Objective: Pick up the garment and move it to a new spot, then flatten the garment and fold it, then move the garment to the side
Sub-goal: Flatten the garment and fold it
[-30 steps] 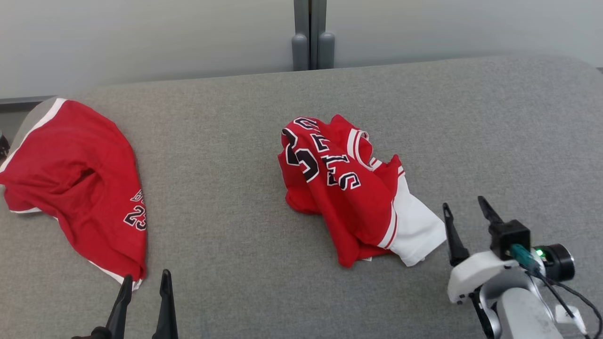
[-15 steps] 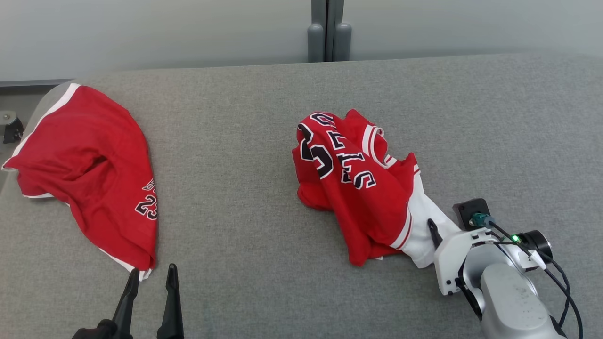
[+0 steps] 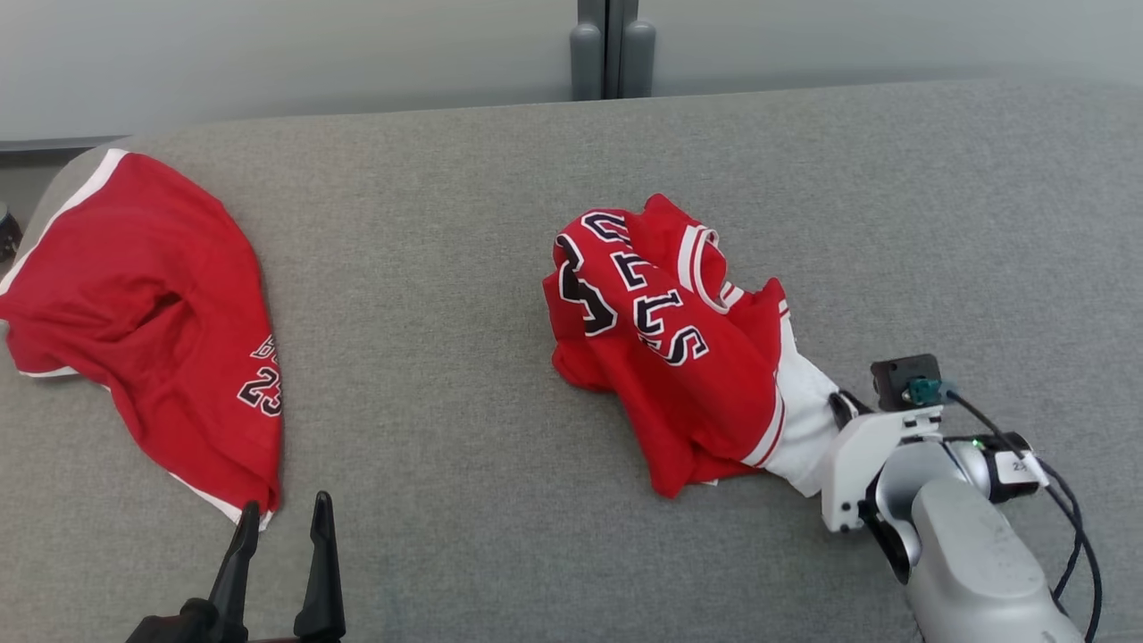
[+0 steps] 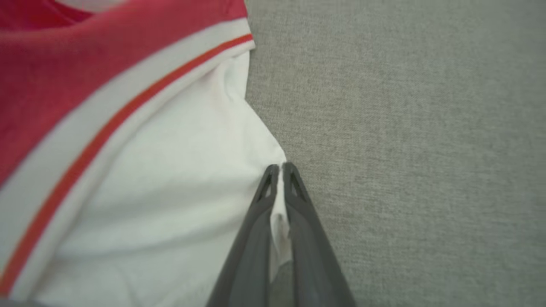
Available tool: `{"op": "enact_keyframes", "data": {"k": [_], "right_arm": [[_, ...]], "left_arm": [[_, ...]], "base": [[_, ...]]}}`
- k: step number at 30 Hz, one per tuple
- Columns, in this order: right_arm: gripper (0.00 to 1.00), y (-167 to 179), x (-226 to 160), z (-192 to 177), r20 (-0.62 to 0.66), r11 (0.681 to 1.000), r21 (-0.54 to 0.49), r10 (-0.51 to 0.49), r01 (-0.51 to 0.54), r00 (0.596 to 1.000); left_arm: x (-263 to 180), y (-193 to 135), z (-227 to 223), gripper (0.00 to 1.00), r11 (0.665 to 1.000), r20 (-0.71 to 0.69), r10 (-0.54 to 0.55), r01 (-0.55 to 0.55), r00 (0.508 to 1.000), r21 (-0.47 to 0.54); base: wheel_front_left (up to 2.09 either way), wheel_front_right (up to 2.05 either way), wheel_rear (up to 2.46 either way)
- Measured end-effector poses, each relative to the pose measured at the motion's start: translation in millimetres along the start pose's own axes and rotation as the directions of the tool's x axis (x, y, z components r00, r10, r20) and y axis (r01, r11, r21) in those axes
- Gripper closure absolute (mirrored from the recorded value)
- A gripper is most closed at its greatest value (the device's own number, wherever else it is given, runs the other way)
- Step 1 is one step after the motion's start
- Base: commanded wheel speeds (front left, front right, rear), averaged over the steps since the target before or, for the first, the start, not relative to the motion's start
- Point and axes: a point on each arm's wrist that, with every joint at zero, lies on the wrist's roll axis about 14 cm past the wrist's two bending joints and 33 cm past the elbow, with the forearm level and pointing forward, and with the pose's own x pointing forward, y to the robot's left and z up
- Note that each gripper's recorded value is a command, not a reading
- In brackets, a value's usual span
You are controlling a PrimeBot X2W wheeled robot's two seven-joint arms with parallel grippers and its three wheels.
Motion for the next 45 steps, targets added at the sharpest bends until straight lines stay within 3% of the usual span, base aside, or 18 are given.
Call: {"op": "enact_keyframes", "data": {"k": [7,12,21,26,30,31,32,33,38,45], "right_arm": [[1.0,-50.9,-6.8,88.3,0.257,0.981,0.17,-0.136,0.094,0.957],[1.0,-111.6,-26.4,109.2,0.285,0.949,0.223,-0.282,0.222,0.916],[1.0,-195.6,-58.5,95.6,0.213,0.856,0.28,-0.497,0.435,0.841],[1.0,-221.0,-72.9,72.9,0.154,0.802,0.293,-0.576,0.52,0.803],[1.0,-226.6,-79.5,61.8,0.147,0.783,0.283,-0.607,0.555,0.781],[0.95,-227.6,-81.6,60.1,0.153,0.778,0.277,-0.615,0.563,0.774],[0.56,-227.2,-82.8,59.6,0.163,0.778,0.266,-0.618,0.569,0.769],[0.0,-225.6,-82.5,59.5,0.171,0.782,0.252,-0.616,0.57,0.769],[0.0,-211.9,-78.6,57.9,0.205,0.811,0.164,-0.585,0.561,0.785],[0.0,-173.4,-86.7,99.3,0.464,0.856,0.06,-0.479,0.513,0.745]], "left_arm": [[5.4,-7.3,-2.2,0.0,1.0,-0.007,-0.025,0.025,1.0,-0.003],[8.1,-12.5,-3.3,0.0,0.999,-0.008,-0.04,0.04,0.999,-0.012],[12.1,-16.3,-5.8,0.0,0.999,-0.014,-0.047,0.047,0.999,-0.025],[13.9,-15.6,-6.2,0.0,0.999,-0.015,-0.045,0.045,0.999,-0.029],[14.7,-17.1,-6.5,0.0,0.998,-0.016,-0.05,0.05,0.999,-0.03],[15.0,-18.3,-6.8,0.0,0.998,-0.017,-0.054,0.054,0.998,-0.03],[15.1,-19.0,-7.1,0.0,0.998,-0.017,-0.057,0.056,0.998,-0.03],[15.3,-19.7,-7.0,0.0,0.998,-0.017,-0.059,0.059,0.998,-0.03],[16.1,-22.5,-5.8,0.0,0.997,-0.013,-0.07,0.069,0.997,-0.029],[12.8,-24.3,-2.8,0.0,0.997,-0.004,-0.076,0.076,0.997,-0.029]], "base": [[0.0,0.0,0.0],[0.0,0.0,0.0],[0.0,0.0,0.0],[0.0,0.0,0.0],[0.0,0.0,0.0],[0.0,0.0,0.0],[0.0,0.0,0.0],[0.0,0.0,0.0],[0.0,0.0,0.0],[0.0,0.0,0.0]]}}
